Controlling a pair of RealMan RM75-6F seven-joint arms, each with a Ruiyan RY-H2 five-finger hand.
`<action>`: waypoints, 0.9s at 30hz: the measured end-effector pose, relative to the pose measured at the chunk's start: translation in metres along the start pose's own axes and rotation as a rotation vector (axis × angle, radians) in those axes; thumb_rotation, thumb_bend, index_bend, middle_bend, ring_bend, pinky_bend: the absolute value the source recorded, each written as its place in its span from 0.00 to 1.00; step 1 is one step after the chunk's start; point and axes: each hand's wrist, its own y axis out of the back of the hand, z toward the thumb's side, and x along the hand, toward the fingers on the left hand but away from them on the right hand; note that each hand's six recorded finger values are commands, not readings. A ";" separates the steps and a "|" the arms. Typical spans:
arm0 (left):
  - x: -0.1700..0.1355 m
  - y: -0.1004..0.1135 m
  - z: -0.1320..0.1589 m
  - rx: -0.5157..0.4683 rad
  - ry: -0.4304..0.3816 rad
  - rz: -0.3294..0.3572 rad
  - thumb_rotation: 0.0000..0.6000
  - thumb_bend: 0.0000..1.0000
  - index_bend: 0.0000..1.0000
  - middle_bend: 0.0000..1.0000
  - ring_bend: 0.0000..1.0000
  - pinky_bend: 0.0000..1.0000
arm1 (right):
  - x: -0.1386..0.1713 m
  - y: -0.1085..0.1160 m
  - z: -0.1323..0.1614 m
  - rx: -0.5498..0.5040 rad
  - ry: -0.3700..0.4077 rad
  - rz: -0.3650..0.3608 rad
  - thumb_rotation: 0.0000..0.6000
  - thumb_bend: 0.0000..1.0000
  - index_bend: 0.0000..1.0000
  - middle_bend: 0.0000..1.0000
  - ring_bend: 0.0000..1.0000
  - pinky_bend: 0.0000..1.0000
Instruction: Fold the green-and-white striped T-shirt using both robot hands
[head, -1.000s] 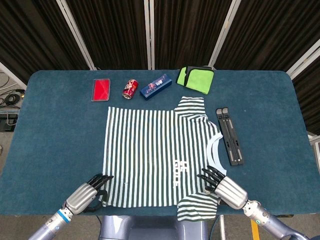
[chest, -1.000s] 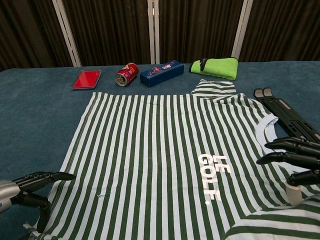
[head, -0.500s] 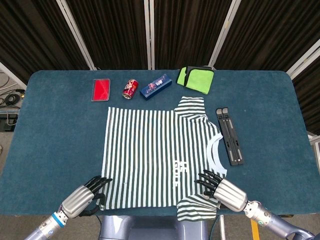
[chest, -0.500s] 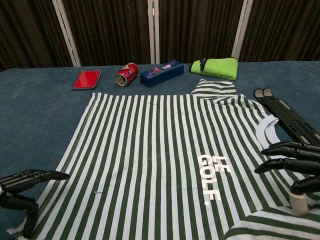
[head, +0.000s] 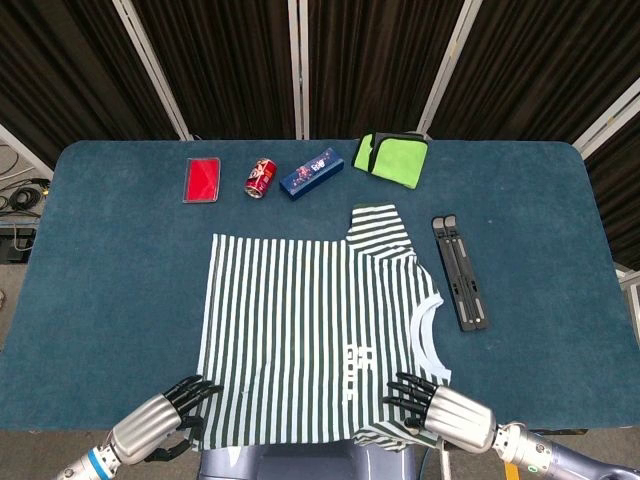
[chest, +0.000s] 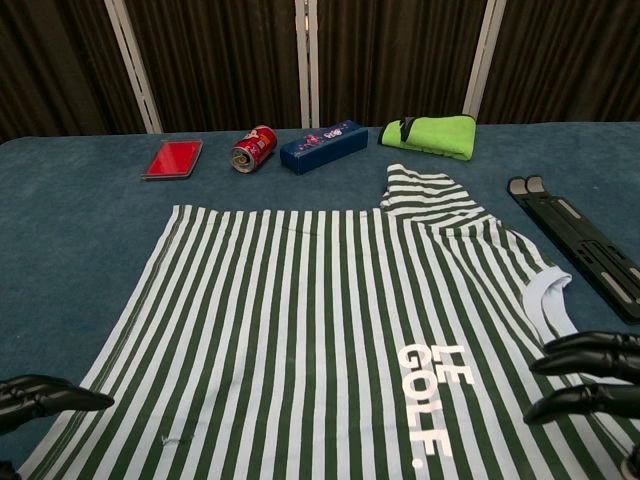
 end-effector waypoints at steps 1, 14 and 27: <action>-0.002 0.000 0.002 -0.001 -0.006 0.003 1.00 0.61 0.79 0.00 0.00 0.00 | 0.001 0.001 0.003 -0.004 0.007 0.004 1.00 0.40 0.74 0.14 0.00 0.00; -0.022 -0.004 0.018 -0.021 -0.061 -0.014 1.00 0.61 0.79 0.01 0.00 0.00 | 0.013 0.004 0.032 0.001 0.075 0.041 1.00 0.41 0.74 0.14 0.00 0.00; -0.030 -0.009 0.027 -0.050 -0.080 -0.035 1.00 0.61 0.79 0.01 0.00 0.00 | 0.021 0.007 0.044 0.000 0.102 0.044 1.00 0.41 0.74 0.14 0.00 0.00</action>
